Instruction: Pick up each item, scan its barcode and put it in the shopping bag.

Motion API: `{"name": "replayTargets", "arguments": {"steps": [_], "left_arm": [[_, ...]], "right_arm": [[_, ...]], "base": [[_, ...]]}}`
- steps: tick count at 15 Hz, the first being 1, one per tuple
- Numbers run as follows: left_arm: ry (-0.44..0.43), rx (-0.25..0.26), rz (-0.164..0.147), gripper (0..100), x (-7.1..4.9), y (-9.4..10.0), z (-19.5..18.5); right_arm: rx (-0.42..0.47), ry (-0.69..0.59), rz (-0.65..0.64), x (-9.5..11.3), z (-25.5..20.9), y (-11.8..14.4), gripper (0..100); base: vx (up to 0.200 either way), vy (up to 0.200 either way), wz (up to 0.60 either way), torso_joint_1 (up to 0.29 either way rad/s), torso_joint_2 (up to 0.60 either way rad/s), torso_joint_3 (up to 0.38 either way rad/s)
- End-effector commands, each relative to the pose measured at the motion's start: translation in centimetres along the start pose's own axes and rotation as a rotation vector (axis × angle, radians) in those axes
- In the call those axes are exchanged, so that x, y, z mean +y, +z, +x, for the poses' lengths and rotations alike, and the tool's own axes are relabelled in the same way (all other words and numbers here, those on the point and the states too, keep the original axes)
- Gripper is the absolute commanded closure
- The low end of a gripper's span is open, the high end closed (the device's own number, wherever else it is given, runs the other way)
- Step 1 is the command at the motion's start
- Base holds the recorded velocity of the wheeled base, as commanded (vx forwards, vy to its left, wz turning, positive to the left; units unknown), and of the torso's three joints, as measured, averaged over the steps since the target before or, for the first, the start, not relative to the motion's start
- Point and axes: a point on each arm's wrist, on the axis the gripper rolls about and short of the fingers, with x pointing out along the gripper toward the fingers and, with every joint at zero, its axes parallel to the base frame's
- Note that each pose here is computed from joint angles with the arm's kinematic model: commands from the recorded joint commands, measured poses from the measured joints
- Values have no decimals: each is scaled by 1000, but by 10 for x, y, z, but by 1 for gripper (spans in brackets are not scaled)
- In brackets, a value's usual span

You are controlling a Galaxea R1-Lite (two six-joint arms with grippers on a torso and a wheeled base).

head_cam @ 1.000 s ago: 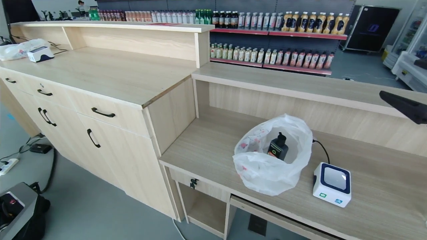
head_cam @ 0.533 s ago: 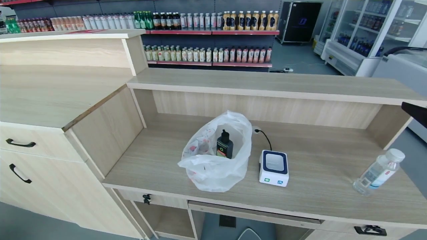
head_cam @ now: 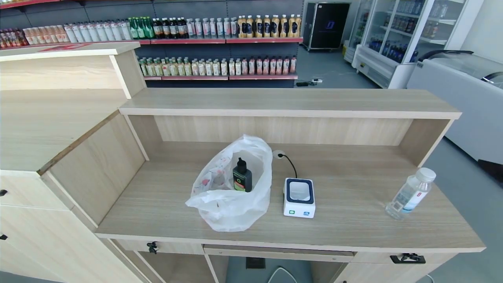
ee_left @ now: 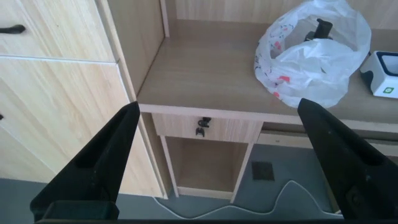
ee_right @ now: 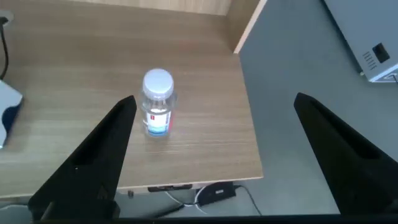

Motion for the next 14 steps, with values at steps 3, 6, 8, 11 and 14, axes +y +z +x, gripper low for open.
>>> {"name": "replayTargets", "arguments": {"steps": [3,6,8,11,14], "left_arm": [[1,0,-1,0,0,0,0],[-1,0,-1,0,0,0,0],[1,0,-1,0,0,0,0],[1,0,-1,0,0,0,0],[1,0,-1,0,0,0,0]], "right_arm": [[150,60,-70,-47,26,-59,0],[208,54,-25,-54,19,-81,0],[242,61,-42,-61,24,-94,0],[237,112,-49,-73,38,-112,0],[201,146,-75,-81,41,-120,0]], "base": [[0,0,0,0,0,0],[0,0,0,0,0,0],[0,0,0,0,0,0],[0,0,0,0,0,0],[0,0,0,0,0,0]]}}
